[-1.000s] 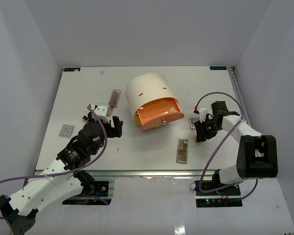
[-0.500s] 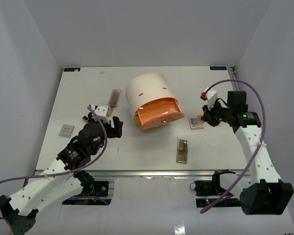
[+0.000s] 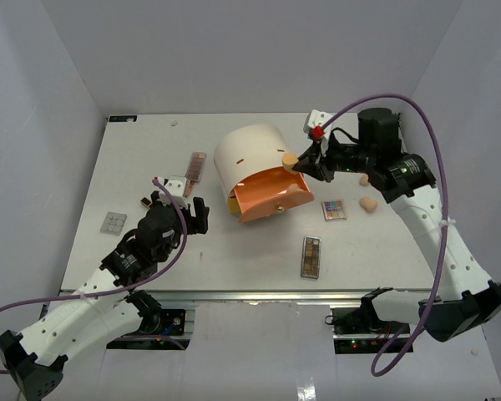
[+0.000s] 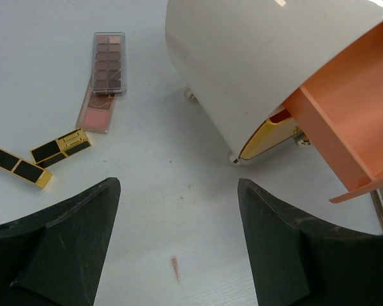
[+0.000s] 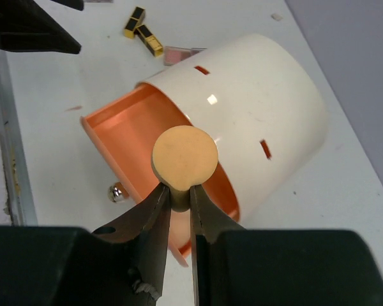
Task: Organize the makeup
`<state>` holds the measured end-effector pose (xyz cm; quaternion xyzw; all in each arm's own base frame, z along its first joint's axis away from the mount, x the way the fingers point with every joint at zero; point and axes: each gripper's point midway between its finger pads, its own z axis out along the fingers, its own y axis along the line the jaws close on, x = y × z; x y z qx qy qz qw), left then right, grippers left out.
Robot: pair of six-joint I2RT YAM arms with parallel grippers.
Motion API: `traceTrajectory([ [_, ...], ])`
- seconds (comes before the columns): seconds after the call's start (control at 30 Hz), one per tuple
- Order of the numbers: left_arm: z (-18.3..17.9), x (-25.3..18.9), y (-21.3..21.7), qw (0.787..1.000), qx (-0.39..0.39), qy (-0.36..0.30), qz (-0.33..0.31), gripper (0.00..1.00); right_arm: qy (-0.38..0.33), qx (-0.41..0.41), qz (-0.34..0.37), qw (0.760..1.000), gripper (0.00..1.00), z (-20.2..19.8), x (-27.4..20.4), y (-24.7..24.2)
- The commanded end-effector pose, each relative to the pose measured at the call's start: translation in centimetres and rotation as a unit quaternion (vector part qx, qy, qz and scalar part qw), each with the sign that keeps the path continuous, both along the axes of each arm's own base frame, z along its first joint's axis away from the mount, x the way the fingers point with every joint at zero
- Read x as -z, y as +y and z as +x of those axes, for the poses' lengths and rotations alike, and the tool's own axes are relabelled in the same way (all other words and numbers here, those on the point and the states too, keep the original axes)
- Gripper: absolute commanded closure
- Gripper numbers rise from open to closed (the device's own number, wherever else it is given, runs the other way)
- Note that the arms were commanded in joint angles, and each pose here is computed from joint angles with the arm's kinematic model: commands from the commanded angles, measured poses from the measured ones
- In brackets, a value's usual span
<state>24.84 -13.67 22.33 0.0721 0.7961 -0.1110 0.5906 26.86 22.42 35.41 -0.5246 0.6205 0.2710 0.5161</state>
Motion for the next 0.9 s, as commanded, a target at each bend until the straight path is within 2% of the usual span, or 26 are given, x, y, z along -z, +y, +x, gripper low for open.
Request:
traceTrajectory([
  [0.0,0.1,-0.2,0.3,1.0,-0.01,-0.004,-0.005,0.15,0.002,-0.002,0.006,1.0,0.78,0.8,-0.7,2.2],
  [0.17,0.1,-0.2,0.4,1.0,-0.01,-0.004,-0.005,0.15,0.011,-0.033,-0.017,0.999,0.75,-0.1,1.2,4.6],
  [0.4,0.1,-0.4,0.4,1.0,-0.009,-0.006,-0.007,0.15,0.034,-0.038,-0.045,0.998,0.64,0.4,3.9,5.8],
  [0.63,0.0,-0.6,0.4,1.0,-0.006,-0.01,-0.012,0.15,0.047,-0.021,-0.072,0.996,0.58,1.1,6.3,5.5],
  [0.87,0.0,-0.6,0.2,1.0,0.0,-0.008,-0.012,0.15,0.04,-0.005,-0.087,0.995,0.38,1.6,6.7,5.2],
])
